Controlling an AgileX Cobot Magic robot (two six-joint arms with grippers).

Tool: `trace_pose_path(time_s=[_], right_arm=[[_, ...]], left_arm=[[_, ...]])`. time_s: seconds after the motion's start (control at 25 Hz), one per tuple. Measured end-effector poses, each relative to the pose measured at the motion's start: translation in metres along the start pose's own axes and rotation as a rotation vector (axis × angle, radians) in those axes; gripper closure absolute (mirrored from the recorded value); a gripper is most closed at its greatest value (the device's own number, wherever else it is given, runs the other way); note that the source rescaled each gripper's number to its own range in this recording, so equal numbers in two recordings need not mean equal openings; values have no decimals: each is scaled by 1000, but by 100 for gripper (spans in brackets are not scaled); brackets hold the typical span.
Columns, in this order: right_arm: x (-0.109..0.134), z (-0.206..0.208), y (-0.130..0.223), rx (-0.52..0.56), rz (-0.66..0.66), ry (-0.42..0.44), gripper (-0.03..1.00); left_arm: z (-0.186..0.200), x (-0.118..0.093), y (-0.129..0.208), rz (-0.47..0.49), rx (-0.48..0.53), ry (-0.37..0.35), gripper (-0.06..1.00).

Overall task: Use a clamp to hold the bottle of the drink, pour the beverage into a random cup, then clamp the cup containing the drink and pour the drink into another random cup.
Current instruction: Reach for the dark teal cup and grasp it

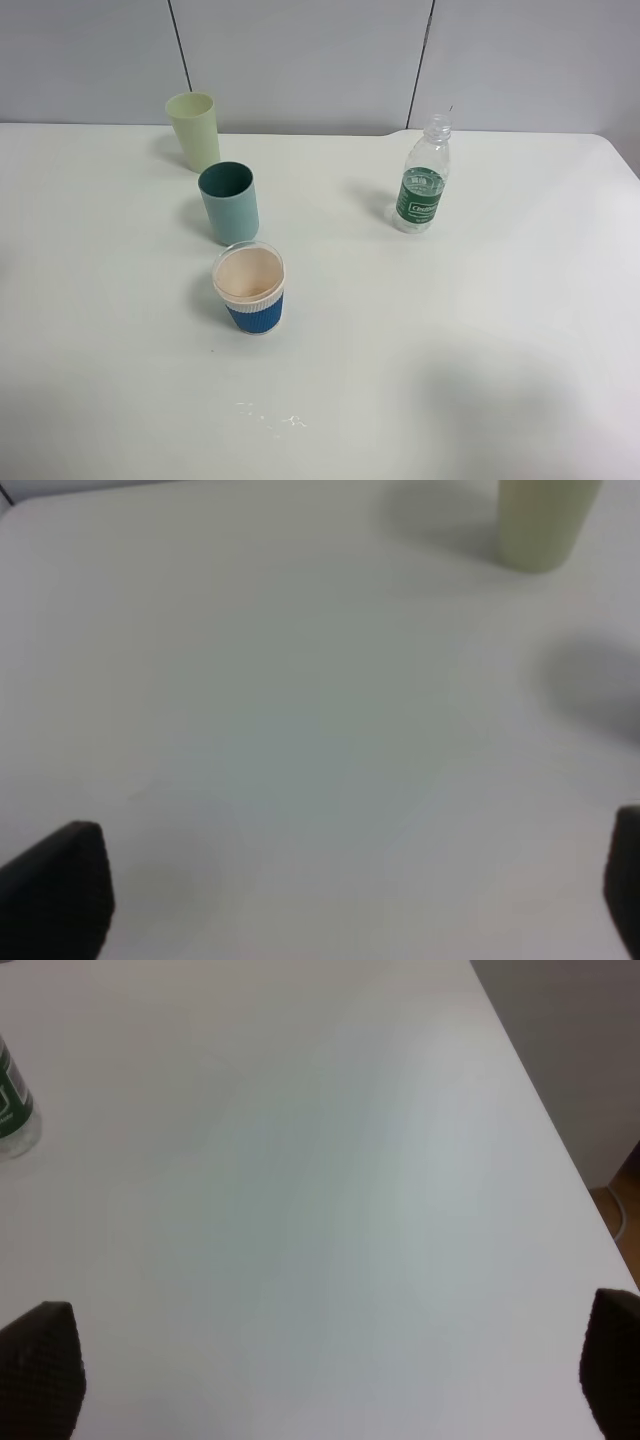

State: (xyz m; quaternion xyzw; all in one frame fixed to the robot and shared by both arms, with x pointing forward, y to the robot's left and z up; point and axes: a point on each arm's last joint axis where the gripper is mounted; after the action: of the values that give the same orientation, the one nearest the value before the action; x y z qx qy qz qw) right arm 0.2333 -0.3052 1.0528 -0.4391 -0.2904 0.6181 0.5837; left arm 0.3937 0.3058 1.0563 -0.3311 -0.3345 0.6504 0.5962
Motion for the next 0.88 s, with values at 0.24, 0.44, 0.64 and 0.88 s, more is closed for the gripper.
trace_pose_path(time_s=[0.24,0.44,0.64,0.88], right_arm=[[0,0,0,0,0,0,-3],[0,0,0,0,0,0,-3],[0,0,0,0,0,0,-3],[0,0,0,0,0,0,-3]], left_arm=[[-33,-1,5,-43,107,-3,-6],[-62,-1,11,-84,183,-9,-6],[-92,-1,18,-143,217,-6,-6],[-122,-4,25,-190,208,19,-6]])
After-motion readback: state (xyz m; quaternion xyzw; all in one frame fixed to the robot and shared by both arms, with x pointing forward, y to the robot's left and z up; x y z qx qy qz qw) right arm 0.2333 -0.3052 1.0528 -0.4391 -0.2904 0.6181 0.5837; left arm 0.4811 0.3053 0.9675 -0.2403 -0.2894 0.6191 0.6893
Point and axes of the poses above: a point on each arm's last joint axis where the gripper is mounted, z pointing back along that axis away from the gripper, x along the wrist's bending axis when the last joint is at zero, y = z × x, and after that the axes turned 9 degrees about z, right-handed
